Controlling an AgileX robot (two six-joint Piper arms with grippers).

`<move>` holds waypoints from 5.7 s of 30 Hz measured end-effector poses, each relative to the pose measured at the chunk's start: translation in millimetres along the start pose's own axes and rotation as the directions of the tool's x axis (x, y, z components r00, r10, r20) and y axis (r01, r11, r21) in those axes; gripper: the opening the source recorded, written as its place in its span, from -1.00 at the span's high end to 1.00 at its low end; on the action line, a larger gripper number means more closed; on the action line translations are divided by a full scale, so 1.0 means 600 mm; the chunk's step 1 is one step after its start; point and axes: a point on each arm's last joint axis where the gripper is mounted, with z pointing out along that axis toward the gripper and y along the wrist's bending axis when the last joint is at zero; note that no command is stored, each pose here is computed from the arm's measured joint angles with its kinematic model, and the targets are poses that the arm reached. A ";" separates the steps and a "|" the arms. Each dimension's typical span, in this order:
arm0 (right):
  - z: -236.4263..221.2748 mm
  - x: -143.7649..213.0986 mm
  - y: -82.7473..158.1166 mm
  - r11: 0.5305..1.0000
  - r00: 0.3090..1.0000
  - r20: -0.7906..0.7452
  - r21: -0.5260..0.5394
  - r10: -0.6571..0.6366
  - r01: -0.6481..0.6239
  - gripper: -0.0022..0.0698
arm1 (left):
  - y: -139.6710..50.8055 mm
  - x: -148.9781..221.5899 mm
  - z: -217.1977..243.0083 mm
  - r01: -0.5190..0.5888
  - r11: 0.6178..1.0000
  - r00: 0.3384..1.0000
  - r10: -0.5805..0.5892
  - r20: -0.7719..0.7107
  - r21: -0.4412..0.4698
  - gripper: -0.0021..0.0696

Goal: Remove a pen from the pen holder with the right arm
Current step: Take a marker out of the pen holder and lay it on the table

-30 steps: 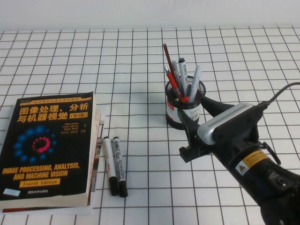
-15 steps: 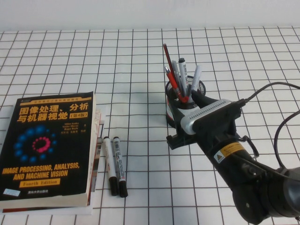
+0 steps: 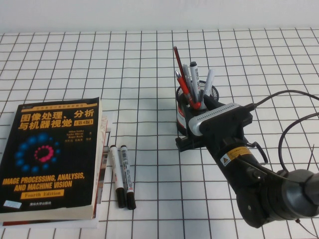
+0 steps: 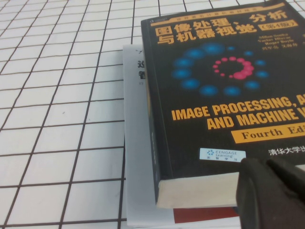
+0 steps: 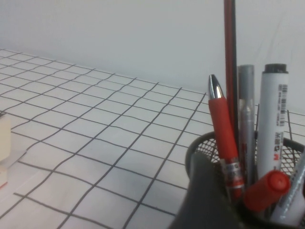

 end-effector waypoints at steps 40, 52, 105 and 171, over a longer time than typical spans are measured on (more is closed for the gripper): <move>0.023 0.007 -0.007 0.997 0.999 -0.002 0.068 0.034 -0.034 0.26 | 0.000 0.000 0.000 0.000 1.000 1.000 0.000 0.000 0.000 0.95; 0.023 0.008 -0.010 0.996 0.999 -0.006 0.081 0.040 -0.040 0.66 | 0.000 0.000 0.000 0.000 1.000 1.000 0.000 0.000 0.000 0.95; 0.004 -0.290 0.067 0.897 0.450 -0.881 -0.311 -0.149 -0.313 0.80 | 0.000 0.000 0.000 0.000 1.000 1.000 0.000 0.000 0.000 0.95; 0.051 -0.355 0.086 0.933 0.481 -0.856 -0.308 -0.188 -0.184 0.95 | 0.000 0.000 0.000 0.000 1.000 1.000 0.000 0.000 0.000 0.95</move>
